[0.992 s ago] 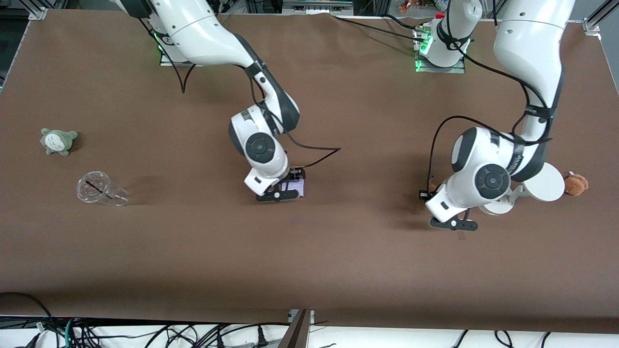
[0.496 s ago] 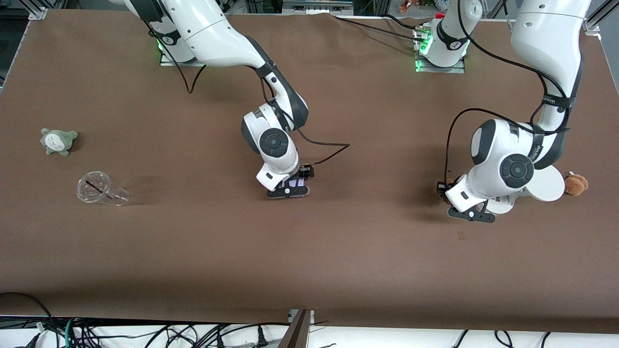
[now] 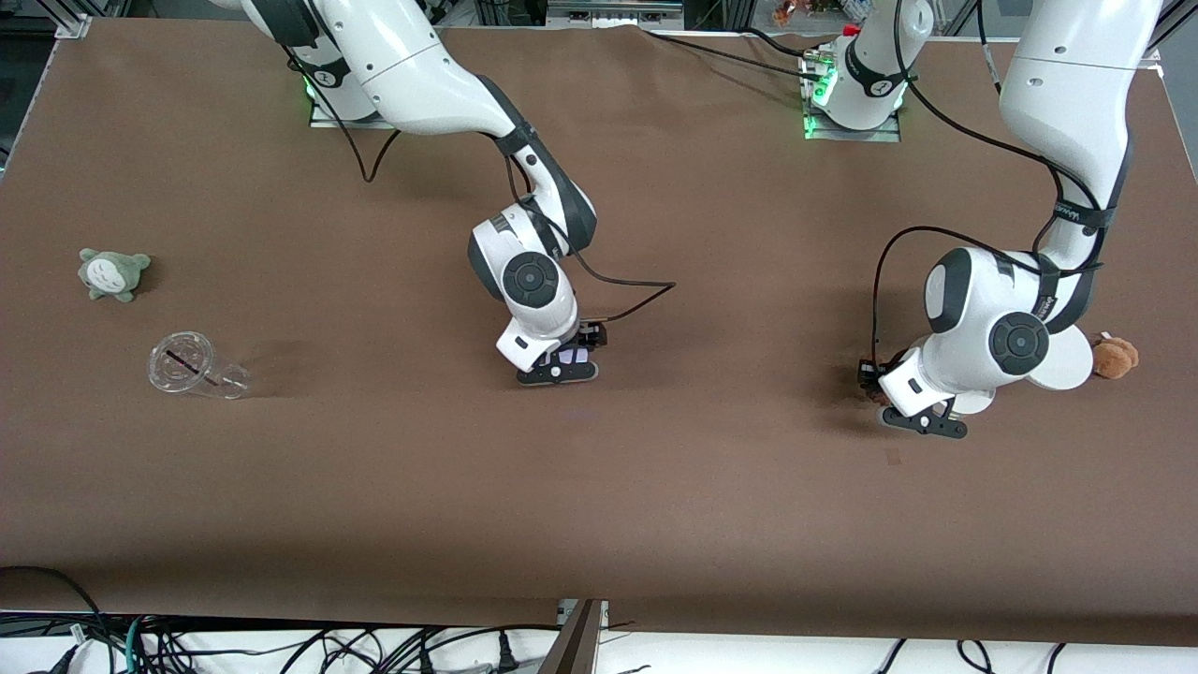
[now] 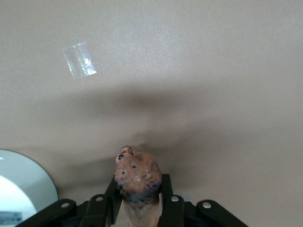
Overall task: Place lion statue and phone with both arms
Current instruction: 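Carry the lion toward the lamp while the right gripper carries the box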
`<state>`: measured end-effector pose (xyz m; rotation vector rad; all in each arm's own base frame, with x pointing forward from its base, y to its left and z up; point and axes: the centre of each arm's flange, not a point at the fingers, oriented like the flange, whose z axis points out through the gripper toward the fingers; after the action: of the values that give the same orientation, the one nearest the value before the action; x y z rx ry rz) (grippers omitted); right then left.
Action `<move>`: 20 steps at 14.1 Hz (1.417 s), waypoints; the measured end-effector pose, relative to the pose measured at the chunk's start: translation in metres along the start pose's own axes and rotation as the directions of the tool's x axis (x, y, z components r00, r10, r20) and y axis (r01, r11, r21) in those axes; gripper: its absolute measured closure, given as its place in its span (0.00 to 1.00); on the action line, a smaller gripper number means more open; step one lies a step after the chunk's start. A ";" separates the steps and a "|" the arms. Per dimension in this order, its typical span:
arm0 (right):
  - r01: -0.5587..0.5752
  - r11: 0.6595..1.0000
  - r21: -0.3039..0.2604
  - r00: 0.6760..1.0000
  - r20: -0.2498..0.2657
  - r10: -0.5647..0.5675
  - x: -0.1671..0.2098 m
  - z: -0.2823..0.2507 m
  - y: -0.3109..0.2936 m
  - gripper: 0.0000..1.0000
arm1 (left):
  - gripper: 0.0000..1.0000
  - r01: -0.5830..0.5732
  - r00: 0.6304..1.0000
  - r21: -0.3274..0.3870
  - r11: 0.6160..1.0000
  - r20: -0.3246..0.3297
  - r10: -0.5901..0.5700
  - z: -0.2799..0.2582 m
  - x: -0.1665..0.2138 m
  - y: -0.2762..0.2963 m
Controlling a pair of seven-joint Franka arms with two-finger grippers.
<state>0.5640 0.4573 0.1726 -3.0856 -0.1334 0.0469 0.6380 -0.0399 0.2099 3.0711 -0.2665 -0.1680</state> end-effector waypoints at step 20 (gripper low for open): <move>-0.172 0.979 -0.107 0.981 0.068 0.180 0.103 -0.067 0.273 0.16 | 0.00 0.042 0.997 -0.067 0.997 0.068 -0.037 -0.119 -0.013 -0.012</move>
<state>0.6917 0.1909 0.2222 -3.1878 0.1398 0.1716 0.6406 -0.0206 0.3283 3.0080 -0.1988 -0.2765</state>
